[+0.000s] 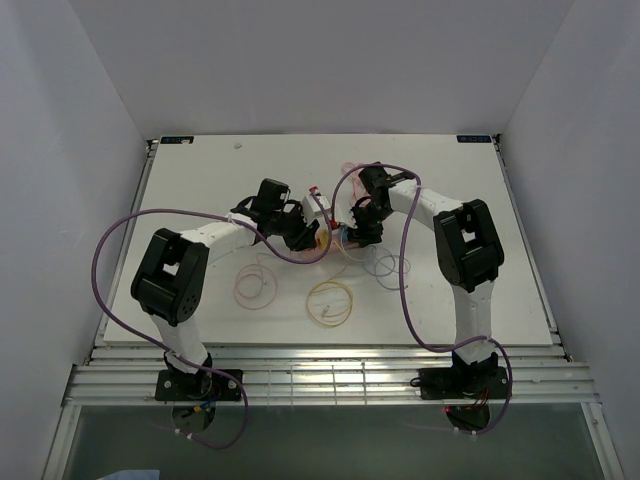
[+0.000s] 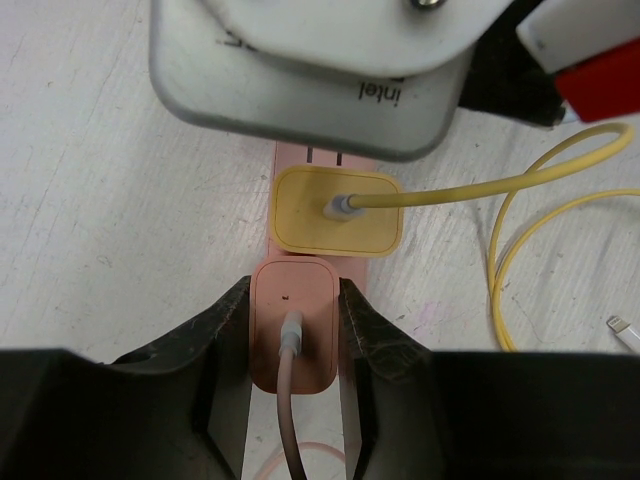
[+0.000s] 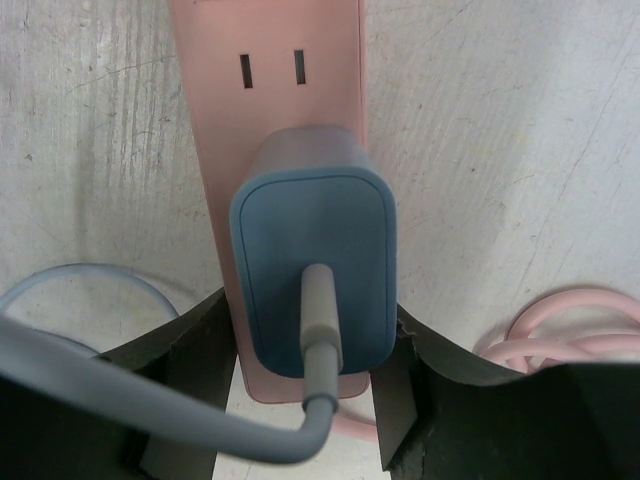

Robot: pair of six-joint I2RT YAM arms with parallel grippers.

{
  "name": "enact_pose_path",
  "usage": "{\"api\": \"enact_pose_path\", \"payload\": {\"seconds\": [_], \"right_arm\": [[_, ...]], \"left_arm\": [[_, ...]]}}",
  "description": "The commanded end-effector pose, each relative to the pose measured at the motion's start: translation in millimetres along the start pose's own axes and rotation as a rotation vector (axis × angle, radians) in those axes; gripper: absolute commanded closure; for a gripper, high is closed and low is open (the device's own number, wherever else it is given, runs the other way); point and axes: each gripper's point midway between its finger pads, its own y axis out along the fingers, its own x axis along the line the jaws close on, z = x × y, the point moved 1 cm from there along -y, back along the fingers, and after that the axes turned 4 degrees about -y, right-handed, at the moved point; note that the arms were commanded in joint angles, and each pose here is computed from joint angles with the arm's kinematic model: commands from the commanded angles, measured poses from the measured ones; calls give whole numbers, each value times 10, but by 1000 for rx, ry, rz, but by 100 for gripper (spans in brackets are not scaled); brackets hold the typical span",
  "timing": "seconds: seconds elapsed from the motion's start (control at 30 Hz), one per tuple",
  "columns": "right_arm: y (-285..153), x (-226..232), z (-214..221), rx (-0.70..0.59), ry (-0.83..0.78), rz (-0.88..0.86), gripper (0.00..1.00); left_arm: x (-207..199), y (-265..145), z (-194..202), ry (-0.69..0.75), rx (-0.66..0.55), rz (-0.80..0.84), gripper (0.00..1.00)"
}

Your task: Pull the plug off the socket

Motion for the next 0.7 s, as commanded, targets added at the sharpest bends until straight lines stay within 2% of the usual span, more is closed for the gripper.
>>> {"api": "enact_pose_path", "payload": {"seconds": [0.0, 0.17, 0.37, 0.43, 0.63, 0.67], "right_arm": [[180, 372, 287, 110, 62, -123, 92], [173, 369, 284, 113, 77, -122, 92], [173, 373, 282, 111, 78, -123, 92], [167, 369, 282, 112, 76, -122, 92], [160, 367, 284, 116, 79, -120, 92], [162, 369, 296, 122, 80, -120, 92]], "left_arm": [[90, -150, -261, 40, -59, -61, 100], [60, -136, -154, 1, -27, -55, 100], [-308, -146, -193, 18, -113, 167, 100], [-322, -140, -177, 10, -121, 190, 100], [86, -22, -91, -70, -25, -9, 100], [203, -23, -72, -86, -7, -87, 100]]}}
